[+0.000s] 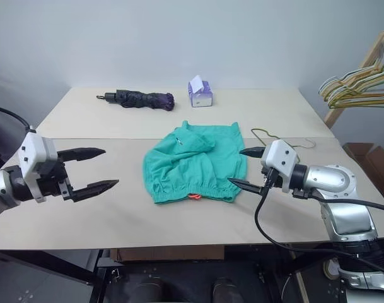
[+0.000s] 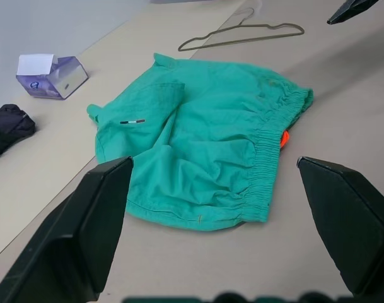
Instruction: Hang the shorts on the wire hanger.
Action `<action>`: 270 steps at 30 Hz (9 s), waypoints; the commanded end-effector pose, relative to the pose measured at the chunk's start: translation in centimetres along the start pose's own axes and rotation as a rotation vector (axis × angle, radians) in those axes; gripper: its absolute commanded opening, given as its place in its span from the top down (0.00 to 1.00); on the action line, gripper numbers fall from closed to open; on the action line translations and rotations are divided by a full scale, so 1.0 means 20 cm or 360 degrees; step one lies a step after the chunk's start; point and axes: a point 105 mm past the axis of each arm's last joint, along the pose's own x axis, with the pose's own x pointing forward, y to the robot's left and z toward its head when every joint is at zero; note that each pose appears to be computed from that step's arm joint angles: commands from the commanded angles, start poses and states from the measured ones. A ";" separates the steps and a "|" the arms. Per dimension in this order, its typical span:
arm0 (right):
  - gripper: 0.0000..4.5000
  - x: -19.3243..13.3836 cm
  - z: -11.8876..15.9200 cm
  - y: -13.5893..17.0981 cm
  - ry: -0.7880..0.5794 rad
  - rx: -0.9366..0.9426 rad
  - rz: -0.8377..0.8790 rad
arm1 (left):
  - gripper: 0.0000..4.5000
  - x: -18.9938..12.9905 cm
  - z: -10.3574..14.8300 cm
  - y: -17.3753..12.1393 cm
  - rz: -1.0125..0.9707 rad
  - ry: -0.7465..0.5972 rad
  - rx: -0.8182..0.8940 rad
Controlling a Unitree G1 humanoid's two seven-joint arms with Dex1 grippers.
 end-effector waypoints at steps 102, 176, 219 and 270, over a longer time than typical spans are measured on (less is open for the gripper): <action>0.26 0.28 -0.30 0.30 0.1441 -0.0515 -0.0021 | 0.00 0.20 -0.02 0.04 -0.0149 -0.0112 0.0227; 1.00 0.09 -0.07 0.14 0.0619 -0.1120 0.0232 | 0.99 0.44 -0.39 0.39 -0.0135 0.0389 0.1385; 1.00 0.04 0.08 0.15 0.0520 -0.1114 0.0192 | 0.65 1.07 -0.45 0.15 -0.0098 0.0385 0.1969; 1.00 0.07 -0.16 0.21 0.0566 -0.1195 0.0528 | 0.99 -0.06 -0.43 -0.26 -0.0813 0.0782 0.1016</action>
